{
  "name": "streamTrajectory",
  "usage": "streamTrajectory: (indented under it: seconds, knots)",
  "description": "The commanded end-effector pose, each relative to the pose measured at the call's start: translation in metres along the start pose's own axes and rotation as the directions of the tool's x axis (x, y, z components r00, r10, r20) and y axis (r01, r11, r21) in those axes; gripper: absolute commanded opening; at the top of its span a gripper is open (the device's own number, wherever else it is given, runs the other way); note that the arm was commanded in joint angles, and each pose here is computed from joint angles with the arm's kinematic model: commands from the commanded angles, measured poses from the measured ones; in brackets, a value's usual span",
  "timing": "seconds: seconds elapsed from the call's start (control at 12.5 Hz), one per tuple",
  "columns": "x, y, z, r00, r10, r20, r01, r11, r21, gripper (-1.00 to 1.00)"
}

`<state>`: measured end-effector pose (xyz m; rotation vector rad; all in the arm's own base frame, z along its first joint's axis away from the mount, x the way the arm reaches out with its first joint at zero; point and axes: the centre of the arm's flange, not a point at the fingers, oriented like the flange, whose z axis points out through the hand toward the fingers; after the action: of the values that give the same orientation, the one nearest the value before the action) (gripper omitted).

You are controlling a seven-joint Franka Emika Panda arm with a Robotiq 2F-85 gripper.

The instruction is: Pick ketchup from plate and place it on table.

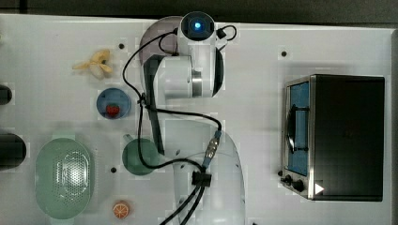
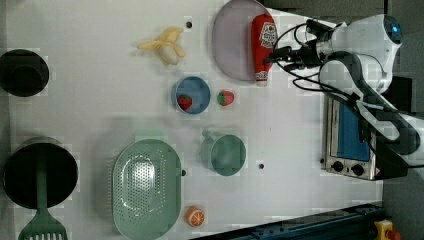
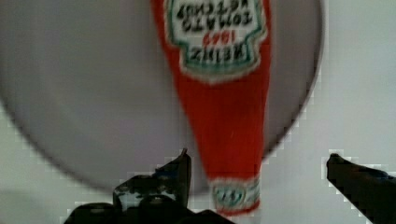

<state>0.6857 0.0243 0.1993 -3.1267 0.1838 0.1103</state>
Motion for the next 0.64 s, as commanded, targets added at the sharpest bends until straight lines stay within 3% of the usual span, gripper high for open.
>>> streamTrajectory:
  seconds: [0.08, 0.4, 0.64]
  knots:
    - [0.021, -0.020, -0.018, 0.990, -0.107, -0.090, 0.105, 0.994, -0.027, 1.00]
    - [0.026, -0.021, 0.016, 0.989, -0.108, -0.100, 0.107, 0.994, -0.021, 1.00]
    - [0.031, -0.022, 0.030, 0.983, -0.107, -0.152, 0.107, 0.994, -0.011, 0.92]
